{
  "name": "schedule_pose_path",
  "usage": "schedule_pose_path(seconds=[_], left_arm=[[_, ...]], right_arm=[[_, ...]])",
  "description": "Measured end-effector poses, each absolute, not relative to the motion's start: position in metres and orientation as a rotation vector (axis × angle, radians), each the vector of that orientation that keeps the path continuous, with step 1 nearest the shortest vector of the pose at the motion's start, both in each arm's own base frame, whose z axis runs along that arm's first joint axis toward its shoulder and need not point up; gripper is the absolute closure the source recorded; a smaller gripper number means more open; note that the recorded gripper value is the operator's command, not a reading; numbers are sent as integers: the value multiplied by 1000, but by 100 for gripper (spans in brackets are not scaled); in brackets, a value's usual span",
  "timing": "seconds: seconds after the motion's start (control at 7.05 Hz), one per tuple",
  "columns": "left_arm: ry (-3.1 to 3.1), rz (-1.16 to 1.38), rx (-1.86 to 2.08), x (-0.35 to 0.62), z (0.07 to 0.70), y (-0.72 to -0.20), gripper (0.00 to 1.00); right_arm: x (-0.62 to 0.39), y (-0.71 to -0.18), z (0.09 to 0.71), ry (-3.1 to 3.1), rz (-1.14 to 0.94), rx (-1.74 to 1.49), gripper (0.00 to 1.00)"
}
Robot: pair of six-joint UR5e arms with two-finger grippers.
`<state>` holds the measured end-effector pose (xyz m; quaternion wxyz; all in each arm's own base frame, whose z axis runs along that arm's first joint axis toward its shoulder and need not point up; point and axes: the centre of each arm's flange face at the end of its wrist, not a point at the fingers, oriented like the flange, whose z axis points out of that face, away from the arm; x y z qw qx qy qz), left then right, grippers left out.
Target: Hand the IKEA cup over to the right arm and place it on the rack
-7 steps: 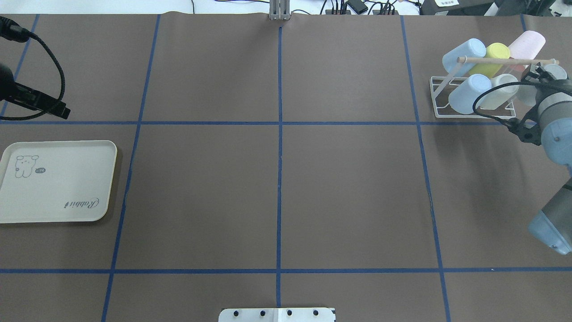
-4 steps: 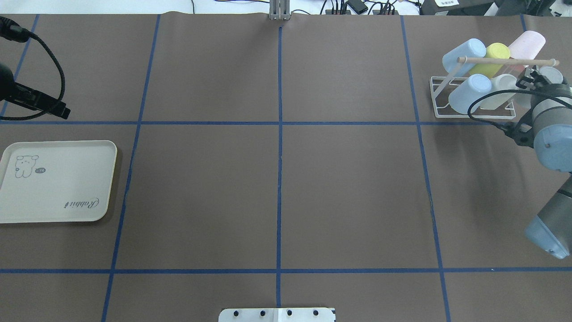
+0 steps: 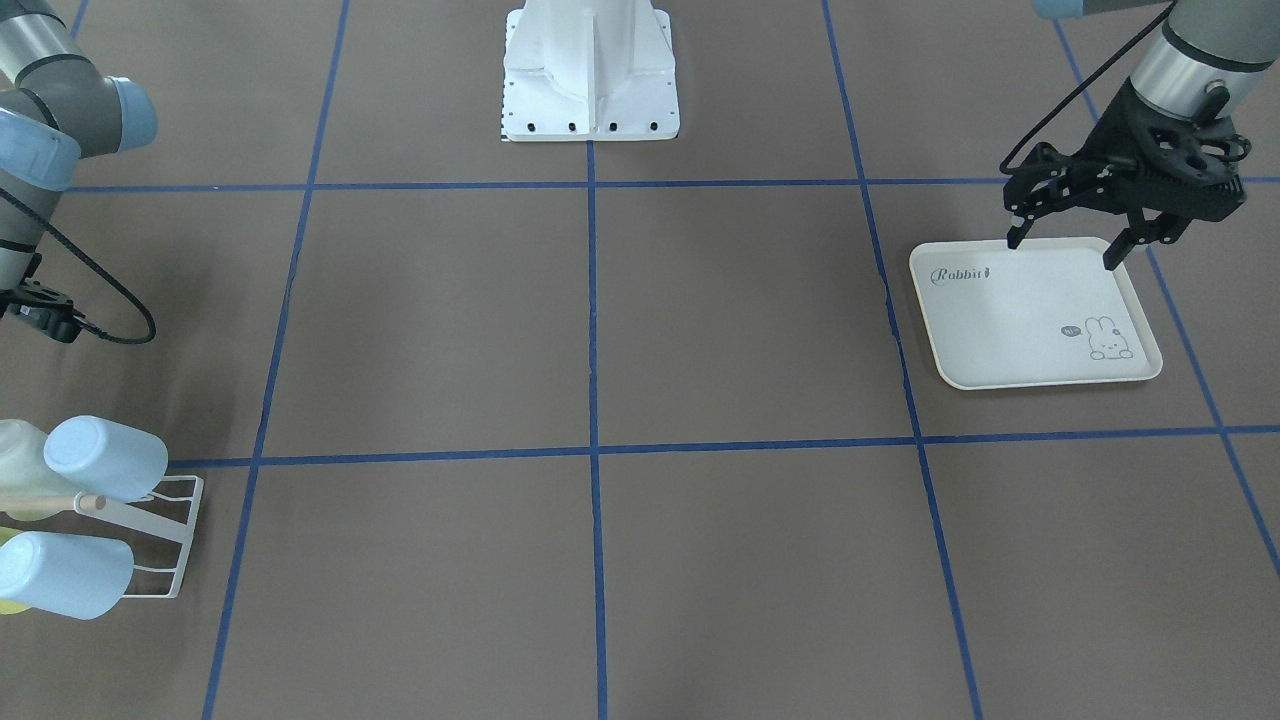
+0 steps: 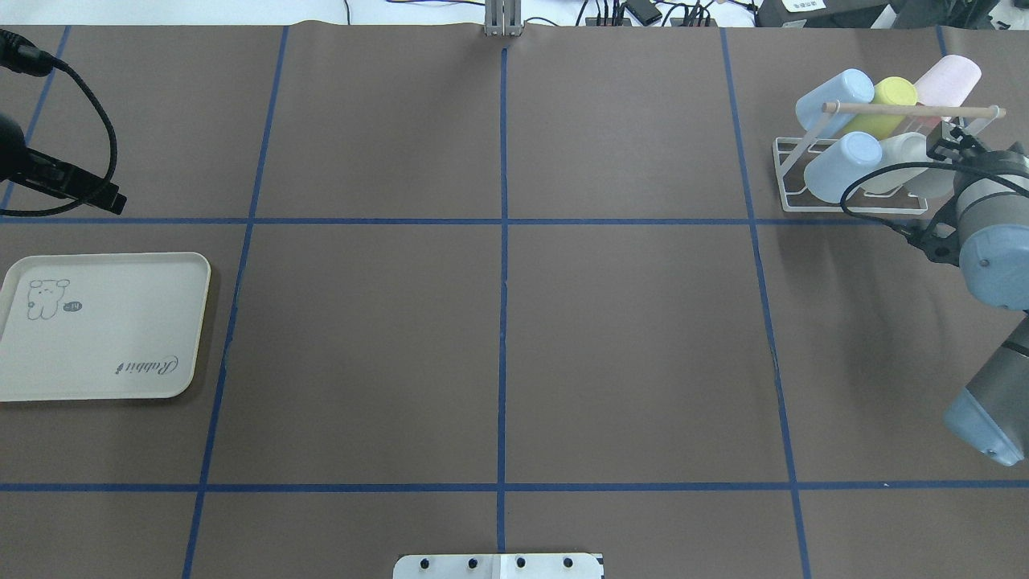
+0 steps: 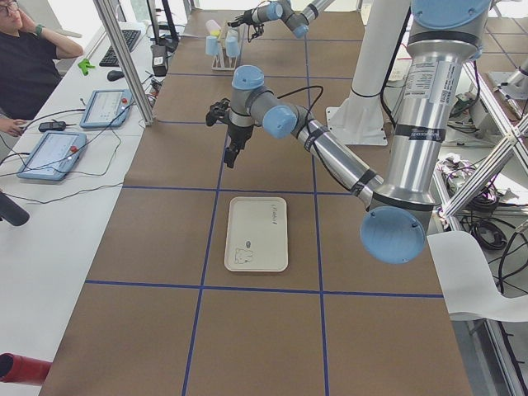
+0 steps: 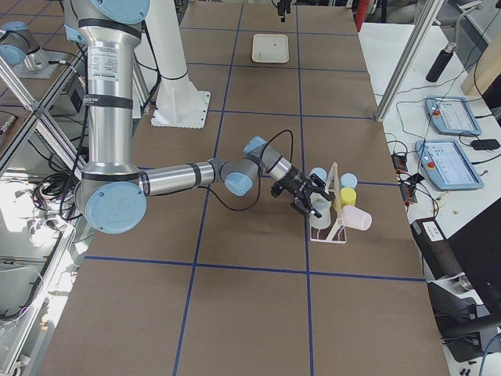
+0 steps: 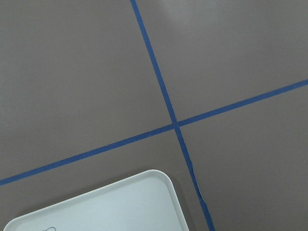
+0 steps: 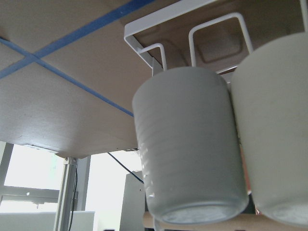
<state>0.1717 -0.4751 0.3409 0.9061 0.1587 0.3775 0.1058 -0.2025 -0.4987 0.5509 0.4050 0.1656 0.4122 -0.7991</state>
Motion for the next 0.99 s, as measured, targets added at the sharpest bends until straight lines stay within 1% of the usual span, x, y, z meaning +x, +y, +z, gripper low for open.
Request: schedule_pose_path(seconds=[0.14,0.43,0.71,0.85,0.99], left_arm=[[780,218,328,172,341,-475,0],[780,219,329,172,340,-475,0],[782,220,332,172,338,-476,0],[782,220,334,172,338,-476,0],[783,220,335,172,337,-476,0]], right_arm=[[-203,-499,543,1044,-2011,435,1],[-194,-499,506,1040,-1970,518,1],[-153,-509,487,953,-1916,598,1],[-121,-516,486,852,-1849,652,1],[-85,-520,492,680,-1726,727,1]])
